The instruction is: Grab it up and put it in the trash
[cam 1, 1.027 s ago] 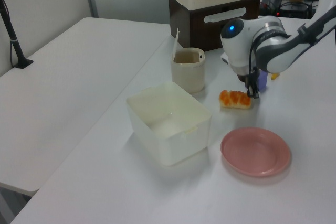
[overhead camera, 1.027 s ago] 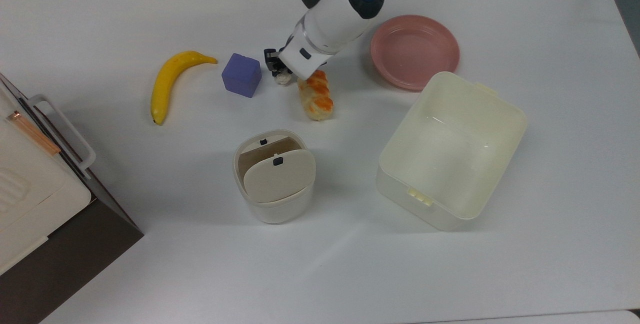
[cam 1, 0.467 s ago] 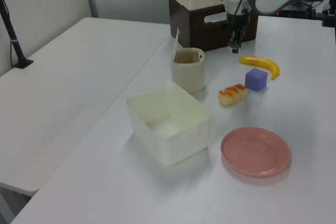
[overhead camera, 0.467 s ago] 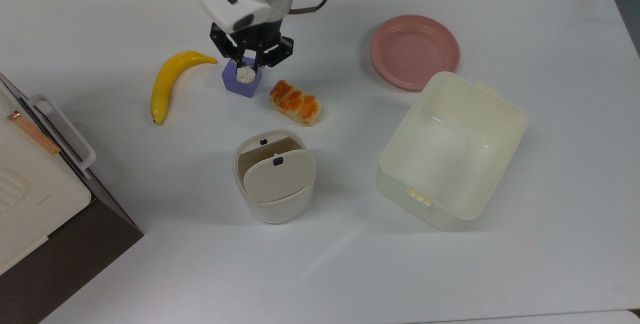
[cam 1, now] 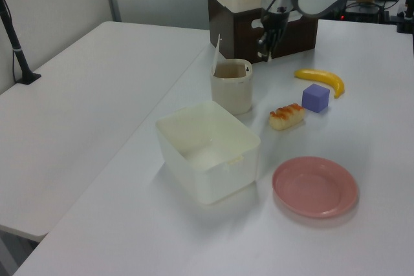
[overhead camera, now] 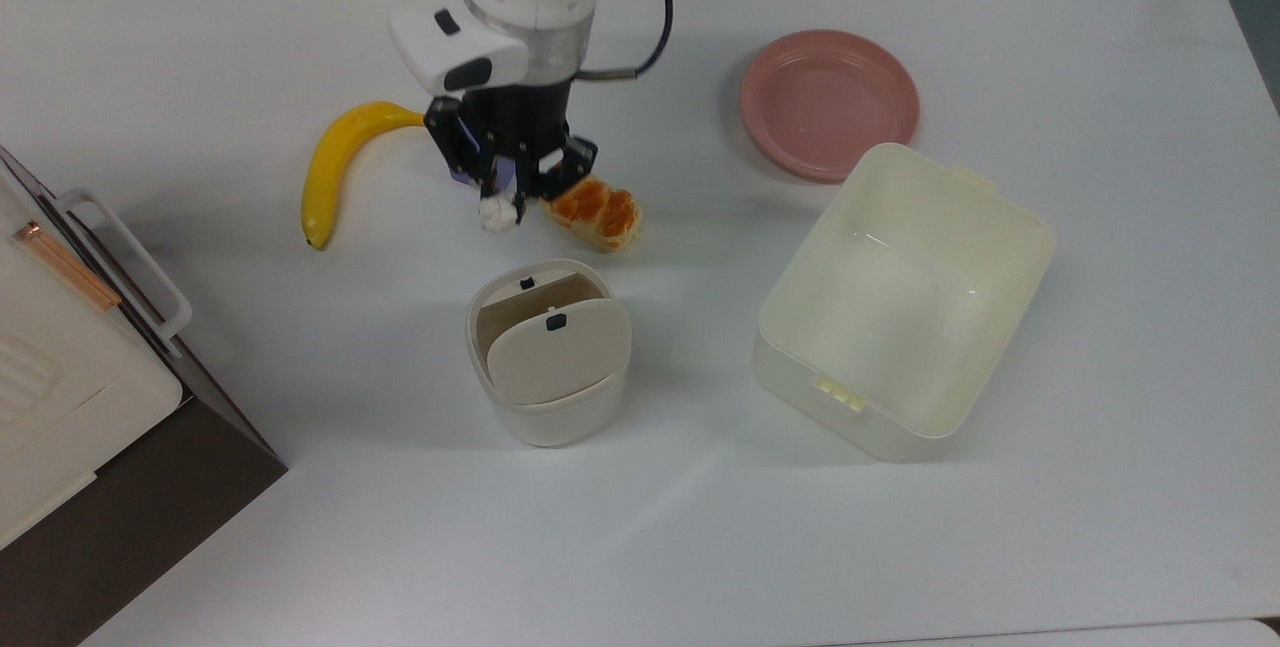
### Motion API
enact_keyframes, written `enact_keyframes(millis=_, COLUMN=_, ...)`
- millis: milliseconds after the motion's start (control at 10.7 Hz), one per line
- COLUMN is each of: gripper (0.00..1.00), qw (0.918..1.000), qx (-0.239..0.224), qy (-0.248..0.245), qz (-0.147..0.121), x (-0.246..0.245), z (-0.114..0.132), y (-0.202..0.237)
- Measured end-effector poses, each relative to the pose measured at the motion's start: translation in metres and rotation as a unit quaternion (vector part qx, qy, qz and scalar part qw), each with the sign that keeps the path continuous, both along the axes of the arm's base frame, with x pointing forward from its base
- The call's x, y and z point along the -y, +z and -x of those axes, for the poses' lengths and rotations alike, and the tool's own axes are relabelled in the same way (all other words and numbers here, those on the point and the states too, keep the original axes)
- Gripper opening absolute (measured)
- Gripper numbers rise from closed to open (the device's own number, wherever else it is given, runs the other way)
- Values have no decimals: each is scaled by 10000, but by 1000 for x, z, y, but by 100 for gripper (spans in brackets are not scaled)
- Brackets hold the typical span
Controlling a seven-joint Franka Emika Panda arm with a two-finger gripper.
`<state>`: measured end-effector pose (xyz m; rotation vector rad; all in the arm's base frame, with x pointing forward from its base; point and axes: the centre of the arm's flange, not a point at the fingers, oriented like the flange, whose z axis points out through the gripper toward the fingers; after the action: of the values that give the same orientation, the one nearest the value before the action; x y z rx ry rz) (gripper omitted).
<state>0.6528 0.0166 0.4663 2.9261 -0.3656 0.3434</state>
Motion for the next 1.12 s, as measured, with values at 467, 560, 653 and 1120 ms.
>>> enact_keyframes(millis=467, gripper=25, qw=9958, qx=650, qy=-635, qz=-133, x=-12, z=-39, y=9)
enact_keyframes(millis=560, gripper=25, qw=9940, qx=803, qy=-718, qz=-189, x=-13, z=-42, y=10)
enact_keyframes(millis=653, gripper=25, qw=9925, qx=890, qy=-808, qz=-232, x=-15, z=-44, y=8)
enact_keyframes(millis=1120, gripper=42, qw=9900, qx=923, qy=-1017, qz=-321, x=-23, z=-48, y=-3)
